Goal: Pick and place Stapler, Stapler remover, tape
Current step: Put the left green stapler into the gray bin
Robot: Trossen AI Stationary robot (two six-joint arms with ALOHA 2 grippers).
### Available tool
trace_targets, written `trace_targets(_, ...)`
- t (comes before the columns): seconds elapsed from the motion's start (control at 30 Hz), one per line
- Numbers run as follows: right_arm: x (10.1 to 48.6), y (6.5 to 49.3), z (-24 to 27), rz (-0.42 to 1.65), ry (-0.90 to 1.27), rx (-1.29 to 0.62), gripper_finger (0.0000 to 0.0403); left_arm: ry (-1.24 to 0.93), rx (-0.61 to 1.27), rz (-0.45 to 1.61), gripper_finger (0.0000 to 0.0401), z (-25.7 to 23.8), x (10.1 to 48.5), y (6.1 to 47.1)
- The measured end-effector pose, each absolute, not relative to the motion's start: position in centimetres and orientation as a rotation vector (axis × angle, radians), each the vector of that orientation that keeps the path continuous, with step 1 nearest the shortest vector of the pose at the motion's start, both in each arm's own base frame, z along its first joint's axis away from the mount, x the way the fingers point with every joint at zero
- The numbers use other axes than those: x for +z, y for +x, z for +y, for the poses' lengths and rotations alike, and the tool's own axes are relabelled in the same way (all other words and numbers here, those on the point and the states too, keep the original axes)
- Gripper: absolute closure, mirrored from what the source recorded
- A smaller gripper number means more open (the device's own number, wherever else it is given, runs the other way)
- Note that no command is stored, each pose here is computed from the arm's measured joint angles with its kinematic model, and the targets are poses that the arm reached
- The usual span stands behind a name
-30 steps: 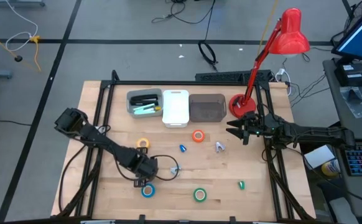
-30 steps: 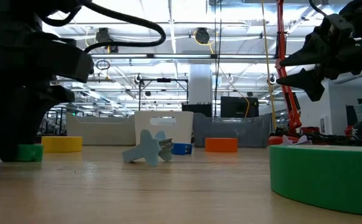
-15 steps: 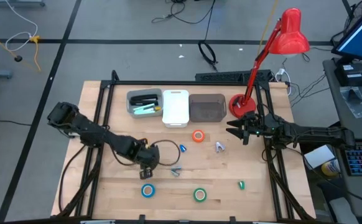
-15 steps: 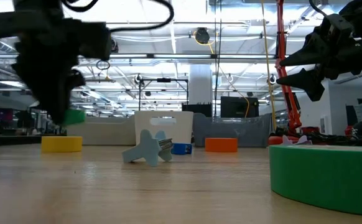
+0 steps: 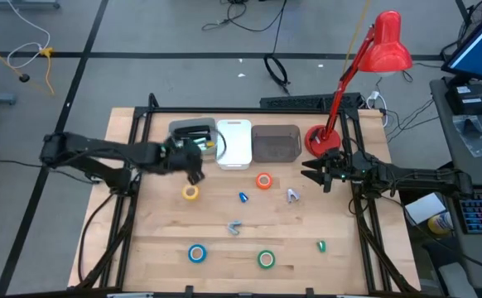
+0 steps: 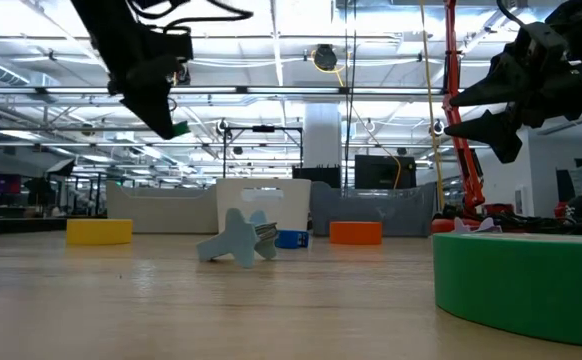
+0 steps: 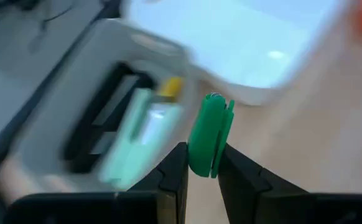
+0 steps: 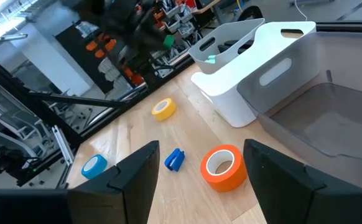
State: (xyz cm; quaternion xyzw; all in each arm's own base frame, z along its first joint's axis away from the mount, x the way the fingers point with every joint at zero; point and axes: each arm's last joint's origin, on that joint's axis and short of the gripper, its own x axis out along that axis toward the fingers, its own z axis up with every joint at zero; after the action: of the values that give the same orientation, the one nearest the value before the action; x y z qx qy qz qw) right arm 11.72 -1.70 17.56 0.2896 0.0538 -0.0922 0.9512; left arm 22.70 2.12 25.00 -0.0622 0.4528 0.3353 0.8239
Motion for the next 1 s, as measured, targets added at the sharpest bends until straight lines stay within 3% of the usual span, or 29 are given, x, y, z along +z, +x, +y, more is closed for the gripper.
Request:
trace_targets(0.17,17.6,11.7,-1.7,0.108,0.599,-0.188,0.0174,-0.159,0.842,1.015,0.0326,7.0,25.2,21.2)
trace_targets(0.4,17.6,11.7,-1.7,0.109,0.598,-0.188,0.0174,-0.223,0.805,1.148,0.0325,11.7,23.9,20.1)
trace_targets(1.0,17.5,11.7,-1.7,0.108,0.628,-0.191,0.0174,-0.362,0.781,1.46,0.0325,17.0,17.9,19.4)
